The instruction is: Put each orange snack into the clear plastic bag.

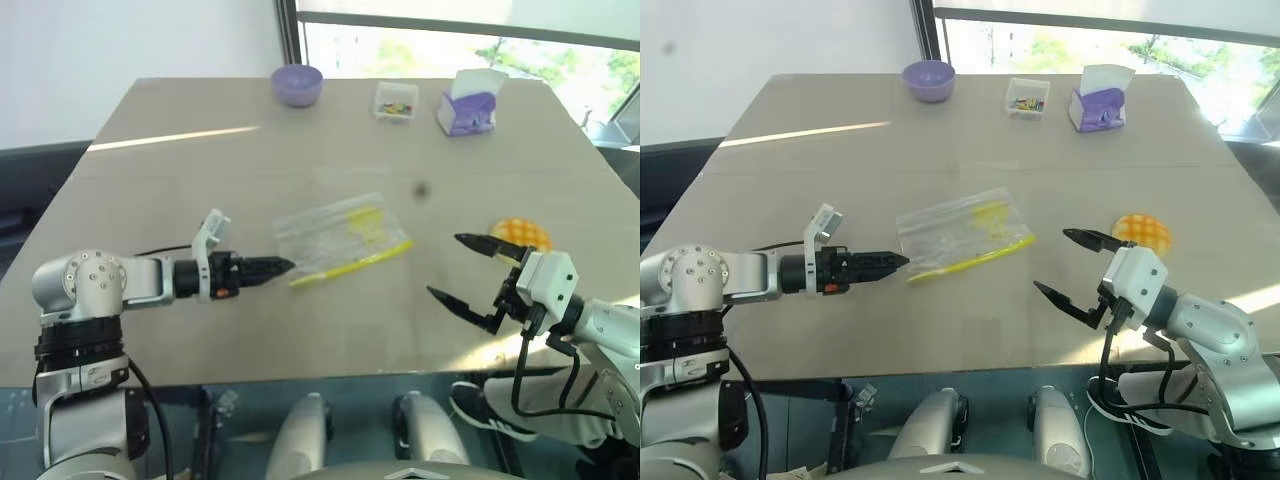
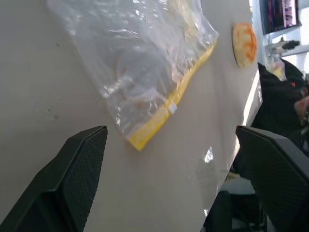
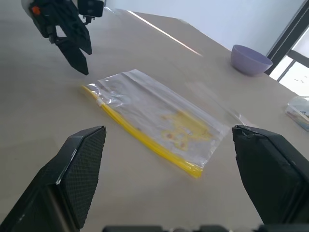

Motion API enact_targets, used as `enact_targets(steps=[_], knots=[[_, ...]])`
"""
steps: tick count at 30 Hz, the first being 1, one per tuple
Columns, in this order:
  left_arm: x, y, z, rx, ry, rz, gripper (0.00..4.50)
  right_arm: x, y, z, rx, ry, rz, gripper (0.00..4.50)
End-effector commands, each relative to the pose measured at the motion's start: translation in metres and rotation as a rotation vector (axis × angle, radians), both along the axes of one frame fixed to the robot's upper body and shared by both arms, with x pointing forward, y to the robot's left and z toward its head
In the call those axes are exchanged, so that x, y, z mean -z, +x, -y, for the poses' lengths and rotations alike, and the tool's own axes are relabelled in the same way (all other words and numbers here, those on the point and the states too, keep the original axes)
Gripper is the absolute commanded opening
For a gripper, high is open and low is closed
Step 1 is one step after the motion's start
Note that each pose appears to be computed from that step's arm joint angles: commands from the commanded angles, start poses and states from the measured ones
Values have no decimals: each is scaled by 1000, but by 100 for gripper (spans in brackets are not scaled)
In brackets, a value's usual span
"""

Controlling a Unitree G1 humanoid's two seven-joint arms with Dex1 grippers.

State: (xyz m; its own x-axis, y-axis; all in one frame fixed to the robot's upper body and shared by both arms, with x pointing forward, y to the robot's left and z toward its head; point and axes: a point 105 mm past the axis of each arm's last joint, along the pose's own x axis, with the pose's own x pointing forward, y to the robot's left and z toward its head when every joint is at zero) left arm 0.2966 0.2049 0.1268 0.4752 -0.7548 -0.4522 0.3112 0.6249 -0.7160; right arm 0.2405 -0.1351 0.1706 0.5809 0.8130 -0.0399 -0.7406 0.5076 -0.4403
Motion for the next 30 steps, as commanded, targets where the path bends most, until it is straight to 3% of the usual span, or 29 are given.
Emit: enact_targets(steps=[1,7,16,26,29,30], knots=[[-5,9,-6,-66,-4,11,450,-10,-5,-5,-14,-8,50,446],[6,14,-5,-110,-2,-68,450,-10,-5,-6,-4,-11,58,446],[20,16,22,-50,-41,-189,450,-13,-5,-6,3,-7,66,446],[29,36,65,-26,-108,-274,450,-11,-7,-7,31,3,72,446],[32,40,68,-44,-109,-288,387,-12,-8,-7,40,4,78,450],[33,42,69,-50,-110,-290,333,-13,-8,-7,43,4,79,450]])
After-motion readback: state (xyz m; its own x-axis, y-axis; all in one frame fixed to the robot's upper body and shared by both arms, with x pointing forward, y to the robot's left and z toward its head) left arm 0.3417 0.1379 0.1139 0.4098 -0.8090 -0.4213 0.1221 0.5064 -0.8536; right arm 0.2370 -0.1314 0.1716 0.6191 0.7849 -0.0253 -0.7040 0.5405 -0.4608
